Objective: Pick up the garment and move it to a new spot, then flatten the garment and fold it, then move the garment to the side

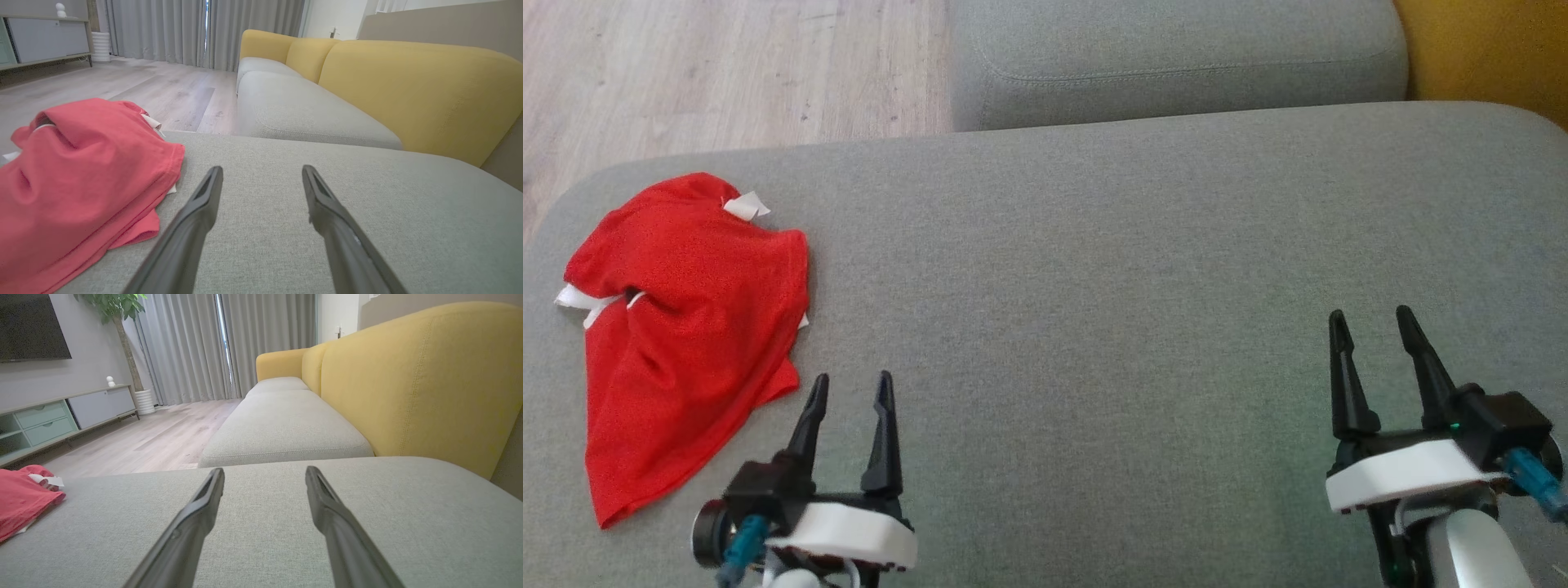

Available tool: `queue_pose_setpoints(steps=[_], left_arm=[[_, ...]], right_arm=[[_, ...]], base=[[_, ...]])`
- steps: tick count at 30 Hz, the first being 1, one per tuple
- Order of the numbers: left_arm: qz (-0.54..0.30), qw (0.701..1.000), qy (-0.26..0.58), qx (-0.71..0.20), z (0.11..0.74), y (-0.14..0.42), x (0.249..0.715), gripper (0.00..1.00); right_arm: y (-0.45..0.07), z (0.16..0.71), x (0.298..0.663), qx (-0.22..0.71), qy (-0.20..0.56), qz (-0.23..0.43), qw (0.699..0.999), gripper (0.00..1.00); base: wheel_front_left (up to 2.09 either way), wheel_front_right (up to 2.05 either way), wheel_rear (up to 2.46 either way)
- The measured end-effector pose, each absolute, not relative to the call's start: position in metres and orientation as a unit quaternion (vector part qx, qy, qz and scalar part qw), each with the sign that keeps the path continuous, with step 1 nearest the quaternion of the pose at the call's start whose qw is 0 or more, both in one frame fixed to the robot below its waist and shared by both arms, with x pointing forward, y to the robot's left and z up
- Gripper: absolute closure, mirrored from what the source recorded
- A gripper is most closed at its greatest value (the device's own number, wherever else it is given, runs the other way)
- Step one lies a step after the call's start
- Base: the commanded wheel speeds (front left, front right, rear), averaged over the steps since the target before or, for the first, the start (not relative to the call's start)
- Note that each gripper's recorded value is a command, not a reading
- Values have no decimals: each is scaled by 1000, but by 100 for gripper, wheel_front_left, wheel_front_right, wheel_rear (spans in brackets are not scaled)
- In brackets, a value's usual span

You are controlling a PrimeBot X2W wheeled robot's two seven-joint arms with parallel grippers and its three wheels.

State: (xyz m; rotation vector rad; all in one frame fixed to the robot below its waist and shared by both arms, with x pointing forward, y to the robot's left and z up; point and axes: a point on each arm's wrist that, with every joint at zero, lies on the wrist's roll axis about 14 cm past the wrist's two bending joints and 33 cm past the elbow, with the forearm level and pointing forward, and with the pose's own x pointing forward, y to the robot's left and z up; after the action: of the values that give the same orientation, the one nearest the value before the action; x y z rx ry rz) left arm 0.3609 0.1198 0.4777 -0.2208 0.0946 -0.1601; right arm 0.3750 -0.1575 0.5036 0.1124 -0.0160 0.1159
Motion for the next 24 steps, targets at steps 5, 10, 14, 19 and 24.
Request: queue_pose_setpoints(steps=[5,10,14,19,24], left_arm=[[-97,993,32,-66,482,111,362,0],[-107,993,22,-32,484,106,361,0],[-108,993,16,-39,486,105,361,0],[-92,992,-4,-83,499,108,365,0],[-88,992,-29,-88,511,114,366,0]], right_arm=[[-153,508,375,18,-20,68,997,0],[-147,512,376,-9,-30,79,996,0],[-145,513,376,-13,-35,83,996,0],[-146,515,376,15,-41,80,996,0],[-150,510,375,46,-37,71,996,0]], base=[[0,0,0],[0,0,0],[0,0,0],[0,0,0],[0,0,0]])
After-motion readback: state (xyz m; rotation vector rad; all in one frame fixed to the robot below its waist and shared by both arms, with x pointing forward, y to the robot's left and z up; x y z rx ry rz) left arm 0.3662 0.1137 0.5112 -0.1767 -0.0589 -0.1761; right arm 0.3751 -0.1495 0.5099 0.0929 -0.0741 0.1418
